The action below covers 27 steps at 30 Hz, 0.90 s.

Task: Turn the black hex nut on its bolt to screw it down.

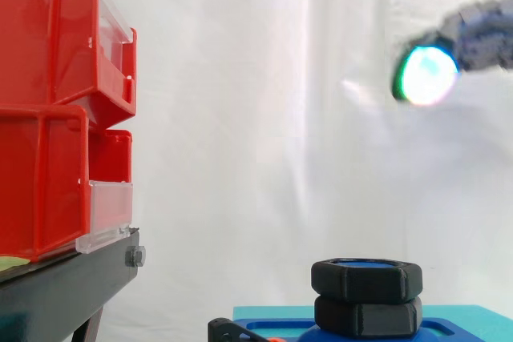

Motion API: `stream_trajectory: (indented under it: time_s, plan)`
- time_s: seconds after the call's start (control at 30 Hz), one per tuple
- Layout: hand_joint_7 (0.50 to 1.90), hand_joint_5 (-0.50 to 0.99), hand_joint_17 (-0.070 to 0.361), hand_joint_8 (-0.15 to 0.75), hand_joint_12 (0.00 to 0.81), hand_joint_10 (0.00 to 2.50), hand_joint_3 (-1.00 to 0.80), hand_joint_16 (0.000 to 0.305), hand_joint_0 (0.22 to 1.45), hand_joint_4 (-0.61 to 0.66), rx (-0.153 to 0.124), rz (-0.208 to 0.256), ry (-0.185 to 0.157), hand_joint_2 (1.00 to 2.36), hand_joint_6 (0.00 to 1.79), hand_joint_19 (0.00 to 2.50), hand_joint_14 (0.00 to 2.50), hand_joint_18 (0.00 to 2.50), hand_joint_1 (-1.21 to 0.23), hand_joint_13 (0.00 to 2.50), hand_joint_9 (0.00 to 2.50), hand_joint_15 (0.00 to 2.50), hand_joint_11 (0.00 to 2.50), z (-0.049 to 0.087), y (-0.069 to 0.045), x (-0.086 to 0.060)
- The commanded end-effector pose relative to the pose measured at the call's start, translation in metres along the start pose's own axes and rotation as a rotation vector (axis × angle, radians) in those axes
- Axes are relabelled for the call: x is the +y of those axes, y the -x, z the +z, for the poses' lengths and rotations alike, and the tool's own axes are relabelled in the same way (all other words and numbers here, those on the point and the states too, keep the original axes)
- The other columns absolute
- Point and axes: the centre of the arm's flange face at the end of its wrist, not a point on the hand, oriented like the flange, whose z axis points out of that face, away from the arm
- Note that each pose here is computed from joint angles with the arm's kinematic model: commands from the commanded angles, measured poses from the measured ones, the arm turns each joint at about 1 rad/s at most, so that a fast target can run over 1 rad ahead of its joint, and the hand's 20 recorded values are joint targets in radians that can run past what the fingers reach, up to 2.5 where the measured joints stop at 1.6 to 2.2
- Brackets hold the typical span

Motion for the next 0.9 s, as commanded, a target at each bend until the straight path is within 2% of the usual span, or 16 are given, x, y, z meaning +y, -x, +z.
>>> stream_trajectory:
  time_s: [0.0,0.03,0.07,0.1,0.2,0.23,0.3,0.37,0.47,0.5,0.53,0.57,0.63,0.8,0.87]
  plan:
    - [0.73,-0.30,0.135,0.283,0.408,0.00,-0.50,0.060,0.41,0.12,0.077,0.095,-0.112,1.00,0.50,0.35,0.00,0.00,-0.38,0.00,0.00,0.07,0.20,-0.036,-0.019,0.001]
    - [0.73,-0.30,0.135,0.282,0.407,0.00,-0.50,0.060,0.41,0.12,0.075,0.110,-0.138,1.00,0.50,0.35,0.00,0.00,-0.38,0.00,0.00,0.07,0.21,-0.047,-0.023,0.002]
    - [0.73,-0.30,0.135,0.282,0.405,0.00,-0.50,0.060,0.41,0.12,0.068,0.120,-0.149,1.00,0.50,0.35,0.00,0.00,-0.38,0.00,0.00,0.07,0.21,-0.052,-0.025,0.003]
    - [0.74,-0.30,0.132,0.274,0.397,0.00,-0.50,0.059,0.41,0.12,0.042,0.136,-0.166,1.00,0.50,0.32,0.00,0.00,-0.38,0.00,0.00,0.06,0.20,-0.062,-0.026,0.005]
    - [0.75,-0.30,0.126,0.257,0.378,0.00,-0.50,0.056,0.44,0.15,-0.009,0.176,-0.180,1.00,0.50,0.27,0.00,0.00,-0.38,0.00,0.00,0.04,0.19,-0.074,-0.028,0.010]
    - [0.75,-0.30,0.126,0.257,0.376,0.00,-0.50,0.056,0.45,0.16,-0.096,0.255,-0.174,1.00,0.50,0.28,0.00,0.00,-0.38,0.00,0.00,0.04,0.18,-0.077,-0.018,0.015]
    - [0.75,-0.30,0.124,0.253,0.373,0.00,-0.50,0.055,0.45,0.16,-0.105,0.303,-0.172,1.00,0.50,0.26,0.00,0.00,-0.40,0.00,0.00,0.03,0.17,-0.077,-0.018,0.016]
    - [0.72,-0.28,0.123,0.252,0.363,0.00,-0.50,0.055,0.46,0.18,-0.076,0.399,-0.186,1.00,0.50,0.21,0.00,0.00,-0.46,0.00,0.00,0.01,0.12,-0.079,-0.023,0.017]
    - [0.72,-0.27,0.122,0.244,0.347,0.00,-0.50,0.054,0.47,0.18,-0.072,0.460,-0.194,1.00,0.50,0.18,0.00,0.00,-0.46,0.00,0.00,0.00,0.09,-0.080,-0.025,0.018]
    - [0.72,-0.27,0.124,0.246,0.351,0.00,-0.50,0.055,0.47,0.19,-0.088,0.515,-0.203,1.00,0.50,0.18,0.00,0.00,-0.46,0.00,0.01,0.00,0.09,-0.079,-0.024,0.018]
    - [0.71,-0.27,0.124,0.244,0.352,0.00,-0.50,0.055,0.47,0.18,-0.096,0.533,-0.206,1.00,0.50,0.19,0.00,0.00,-0.46,0.00,0.02,0.00,0.09,-0.079,-0.024,0.018]
    - [0.71,-0.27,0.124,0.243,0.352,0.00,-0.50,0.055,0.47,0.18,-0.116,0.590,-0.224,1.00,0.50,0.19,0.00,0.00,-0.46,0.00,0.02,0.00,0.09,-0.079,-0.023,0.016]
    - [0.71,-0.27,0.124,0.240,0.357,0.00,-0.50,0.055,0.47,0.17,-0.151,0.671,-0.256,1.00,0.50,0.19,0.00,0.00,-0.45,0.00,0.01,0.00,0.08,-0.079,-0.023,0.013]
    - [0.69,-0.27,0.127,0.235,0.353,0.00,-0.50,0.056,0.46,0.16,-0.197,0.797,-0.301,1.00,0.50,0.16,0.00,0.00,-0.44,0.00,0.03,0.00,0.06,-0.081,-0.023,0.010]
    - [0.69,-0.26,0.128,0.236,0.355,0.00,-0.50,0.057,0.45,0.15,-0.194,0.822,-0.311,1.00,0.50,0.15,0.00,0.00,-0.43,0.00,0.04,0.00,0.05,-0.082,-0.024,0.010]
